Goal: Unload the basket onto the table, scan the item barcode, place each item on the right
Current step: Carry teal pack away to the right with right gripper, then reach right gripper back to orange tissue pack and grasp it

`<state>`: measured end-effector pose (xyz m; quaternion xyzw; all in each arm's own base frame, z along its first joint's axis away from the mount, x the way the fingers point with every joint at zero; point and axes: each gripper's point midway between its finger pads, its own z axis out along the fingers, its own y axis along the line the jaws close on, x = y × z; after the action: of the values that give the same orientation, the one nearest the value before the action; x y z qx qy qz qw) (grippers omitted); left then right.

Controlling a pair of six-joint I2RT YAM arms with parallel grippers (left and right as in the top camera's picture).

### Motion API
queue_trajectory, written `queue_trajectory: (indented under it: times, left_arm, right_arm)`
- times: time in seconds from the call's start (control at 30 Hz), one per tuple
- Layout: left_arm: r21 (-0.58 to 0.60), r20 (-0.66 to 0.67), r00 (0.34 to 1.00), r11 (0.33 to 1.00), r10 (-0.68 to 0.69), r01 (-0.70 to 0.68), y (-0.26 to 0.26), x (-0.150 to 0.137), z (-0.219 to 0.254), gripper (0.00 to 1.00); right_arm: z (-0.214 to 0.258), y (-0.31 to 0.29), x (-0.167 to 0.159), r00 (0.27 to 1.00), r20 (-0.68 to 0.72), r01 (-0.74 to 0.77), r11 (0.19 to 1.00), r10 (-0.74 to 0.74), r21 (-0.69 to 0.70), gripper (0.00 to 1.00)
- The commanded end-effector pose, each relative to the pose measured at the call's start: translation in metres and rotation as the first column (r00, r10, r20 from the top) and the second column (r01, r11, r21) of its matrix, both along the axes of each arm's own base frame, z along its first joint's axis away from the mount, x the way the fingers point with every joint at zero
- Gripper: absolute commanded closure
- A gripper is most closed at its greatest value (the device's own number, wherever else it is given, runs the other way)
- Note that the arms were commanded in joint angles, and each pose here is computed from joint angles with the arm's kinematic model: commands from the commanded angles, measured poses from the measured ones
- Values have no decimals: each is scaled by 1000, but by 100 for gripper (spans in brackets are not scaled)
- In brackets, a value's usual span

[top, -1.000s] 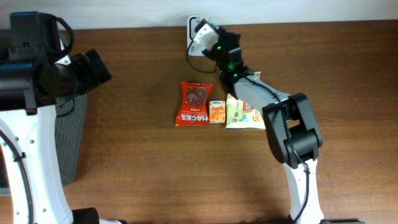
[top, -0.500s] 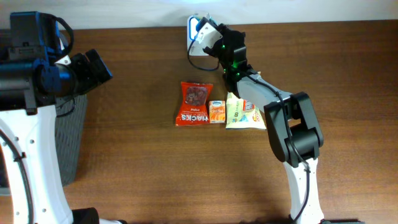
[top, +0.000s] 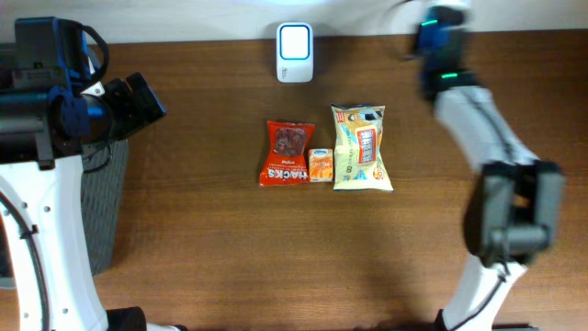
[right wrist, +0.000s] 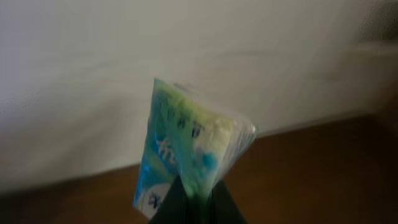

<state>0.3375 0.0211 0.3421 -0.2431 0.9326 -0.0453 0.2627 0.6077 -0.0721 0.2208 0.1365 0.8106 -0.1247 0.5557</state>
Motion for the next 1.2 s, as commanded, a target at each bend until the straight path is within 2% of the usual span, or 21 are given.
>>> queue_trajectory:
  times: [0.0, 0.07, 0.2, 0.3, 0.4, 0.47, 0.5, 0.6, 0.67, 0.73, 0.87, 0.93, 0.97, 1.0, 1.07, 1.1, 1.17]
  left_arm:
    - [-4, 1, 1000, 1000, 9, -9, 1, 0, 0, 1]
    - [-4, 1, 1000, 1000, 9, -9, 1, 0, 0, 1]
    - [-4, 1, 1000, 1000, 9, -9, 1, 0, 0, 1]
    - [-4, 1, 1000, 1000, 9, -9, 1, 0, 0, 1]
    - [-4, 1, 1000, 1000, 9, -9, 1, 0, 0, 1]
    - [-4, 1, 1000, 1000, 9, -9, 1, 0, 0, 1]
    - [-4, 1, 1000, 1000, 9, -9, 1, 0, 0, 1]
    - [-4, 1, 1000, 1000, 9, -9, 1, 0, 0, 1]
    - [-4, 1, 1000, 1000, 9, -9, 1, 0, 0, 1]
    - [-4, 1, 1000, 1000, 9, -9, 1, 0, 0, 1]
    - [-4, 1, 1000, 1000, 9, -9, 1, 0, 0, 1]
    - [-4, 1, 1000, 1000, 9, -9, 1, 0, 0, 1]
    - [-4, 1, 1000, 1000, 9, -9, 1, 0, 0, 1]
    - [-4, 1, 1000, 1000, 9, -9, 1, 0, 0, 1]
    - [-4, 1, 1000, 1000, 9, -9, 1, 0, 0, 1]
    - [-4, 1, 1000, 1000, 9, -9, 1, 0, 0, 1]
    - [-4, 1, 1000, 1000, 9, -9, 1, 0, 0, 1]
  right_arm:
    - [-3, -95, -47, 971, -83, 235, 965, -226, 119, 96]
    - [-32, -146, -81, 925, -210, 344, 932, -316, 113, 96]
    - [-72, -215, -129, 847, -341, 473, 871, -409, 131, 96]
    - [-99, -253, -160, 793, -404, 550, 821, -455, 153, 96]
    - [-128, -289, -197, 714, -455, 661, 726, -532, 188, 96]
    - [-144, -302, -211, 697, -484, 682, 697, -529, 220, 96]
    - [-149, -307, -217, 695, -493, 687, 687, -524, 237, 82]
    - [-149, -322, -234, 672, -498, 715, 658, -549, 239, 0]
    - [-144, -328, -245, 658, -503, 730, 640, -561, 240, 1]
    - [-133, -324, -243, 683, -496, 710, 647, -537, 277, 1]
    - [-78, -298, -221, 811, -394, 576, 706, -432, 412, 1]
    - [-36, -267, -198, 907, -283, 417, 754, -312, 508, 1]
    - [-7, -237, -183, 963, -194, 267, 771, -187, 578, 1]
    - [12, -212, -174, 988, -129, 149, 768, -87, 623, 1]
    - [50, -146, -162, 987, 10, -120, 691, 161, 712, 1]
    - [66, -106, -162, 953, 76, -247, 609, 292, 754, 1]
    - [75, -44, -166, 870, 126, -380, 485, 477, 787, 1]
